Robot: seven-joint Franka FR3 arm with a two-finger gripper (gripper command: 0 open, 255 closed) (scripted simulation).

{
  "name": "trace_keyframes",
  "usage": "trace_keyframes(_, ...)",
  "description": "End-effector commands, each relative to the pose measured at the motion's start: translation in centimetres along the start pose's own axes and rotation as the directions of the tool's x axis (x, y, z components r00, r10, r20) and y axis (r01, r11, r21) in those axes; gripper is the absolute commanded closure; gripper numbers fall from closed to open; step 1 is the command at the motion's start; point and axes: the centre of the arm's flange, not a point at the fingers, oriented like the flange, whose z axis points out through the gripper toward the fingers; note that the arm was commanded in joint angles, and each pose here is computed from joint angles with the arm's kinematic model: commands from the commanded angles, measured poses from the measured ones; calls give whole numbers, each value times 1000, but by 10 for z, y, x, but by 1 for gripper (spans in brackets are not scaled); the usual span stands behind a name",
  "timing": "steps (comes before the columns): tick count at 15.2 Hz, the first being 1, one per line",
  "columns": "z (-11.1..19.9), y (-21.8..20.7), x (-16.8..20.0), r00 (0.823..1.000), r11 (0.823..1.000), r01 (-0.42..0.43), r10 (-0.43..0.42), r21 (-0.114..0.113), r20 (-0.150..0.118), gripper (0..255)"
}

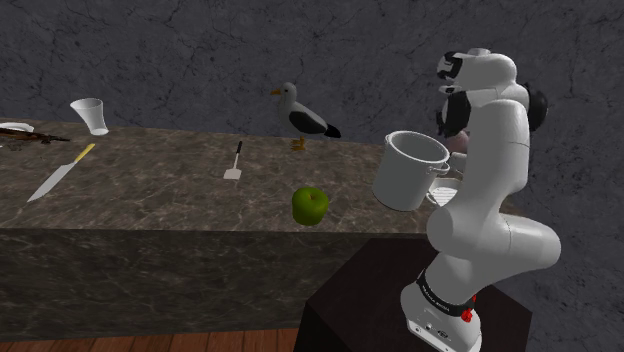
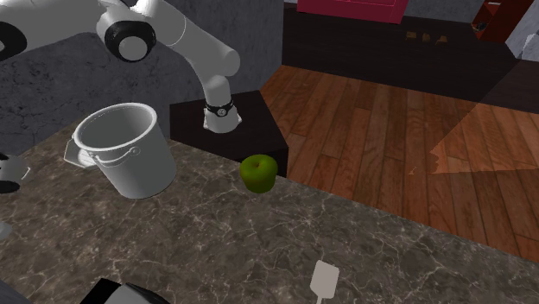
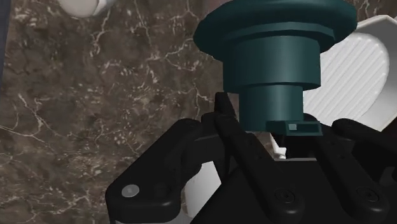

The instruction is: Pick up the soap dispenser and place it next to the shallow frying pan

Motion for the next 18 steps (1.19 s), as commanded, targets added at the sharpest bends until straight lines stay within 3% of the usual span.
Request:
trace_keyframes(1,-1,21,19,1000,1000,-1,1,0,0,255)
trace_keyframes(9,-3,100,90,1000,1000,-1,1,0,0,255)
trace_keyframes(18,43,106,83,1000,1000,-1,1,0,0,255)
